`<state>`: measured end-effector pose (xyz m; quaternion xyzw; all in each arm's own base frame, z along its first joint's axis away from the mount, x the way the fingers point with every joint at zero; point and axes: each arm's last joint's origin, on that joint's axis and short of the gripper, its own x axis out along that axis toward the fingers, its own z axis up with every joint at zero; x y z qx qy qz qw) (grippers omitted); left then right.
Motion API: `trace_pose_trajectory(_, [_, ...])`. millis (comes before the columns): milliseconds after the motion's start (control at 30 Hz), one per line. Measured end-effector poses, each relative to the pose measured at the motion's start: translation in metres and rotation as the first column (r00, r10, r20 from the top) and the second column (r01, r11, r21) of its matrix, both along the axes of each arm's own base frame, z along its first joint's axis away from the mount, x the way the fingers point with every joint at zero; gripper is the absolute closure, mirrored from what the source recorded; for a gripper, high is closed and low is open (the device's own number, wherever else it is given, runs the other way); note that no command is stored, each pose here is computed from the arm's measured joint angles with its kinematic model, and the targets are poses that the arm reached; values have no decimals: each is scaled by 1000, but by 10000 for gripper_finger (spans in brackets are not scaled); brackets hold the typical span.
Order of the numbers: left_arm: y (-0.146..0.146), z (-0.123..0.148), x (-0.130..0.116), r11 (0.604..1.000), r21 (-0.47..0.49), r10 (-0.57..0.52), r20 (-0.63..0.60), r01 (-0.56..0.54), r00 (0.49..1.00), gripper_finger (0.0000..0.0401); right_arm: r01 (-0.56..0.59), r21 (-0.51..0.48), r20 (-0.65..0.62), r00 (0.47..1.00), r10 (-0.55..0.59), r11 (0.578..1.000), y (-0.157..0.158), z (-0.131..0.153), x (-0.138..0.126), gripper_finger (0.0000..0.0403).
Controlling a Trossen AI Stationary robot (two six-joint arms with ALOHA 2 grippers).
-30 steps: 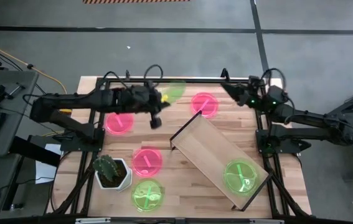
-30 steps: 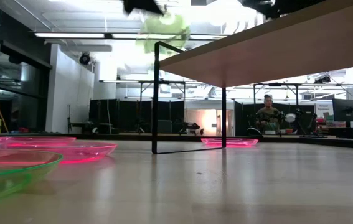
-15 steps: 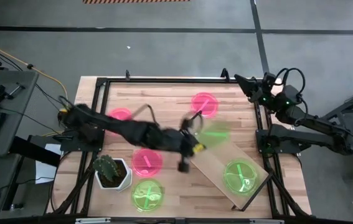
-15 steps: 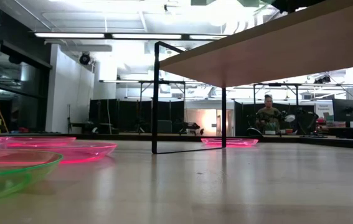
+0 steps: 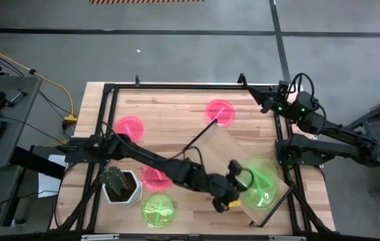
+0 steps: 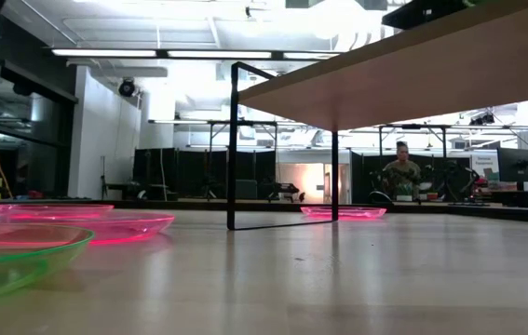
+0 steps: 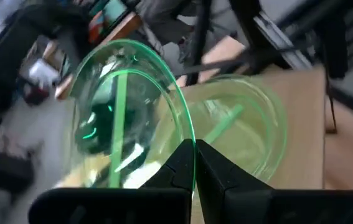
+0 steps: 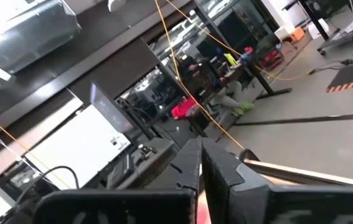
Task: Place and stack plates onto a shelf
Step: Stack the top green plate on top of the green plate on the shelf
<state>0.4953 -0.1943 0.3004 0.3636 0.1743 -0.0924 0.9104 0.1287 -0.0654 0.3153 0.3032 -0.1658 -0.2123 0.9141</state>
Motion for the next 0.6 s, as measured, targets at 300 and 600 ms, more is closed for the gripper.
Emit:
trace_pose_trajectory(300, [-17,-33,8,947,258,-184,-51,191,982,401,1,16,-43,999,0,1000,0,-4,1,403])
trace_pose_trajectory(600, [-12,-37,10,916,266,-290,-81,301,954,401,2,28,-67,998,0,1000,0,-7,1,403])
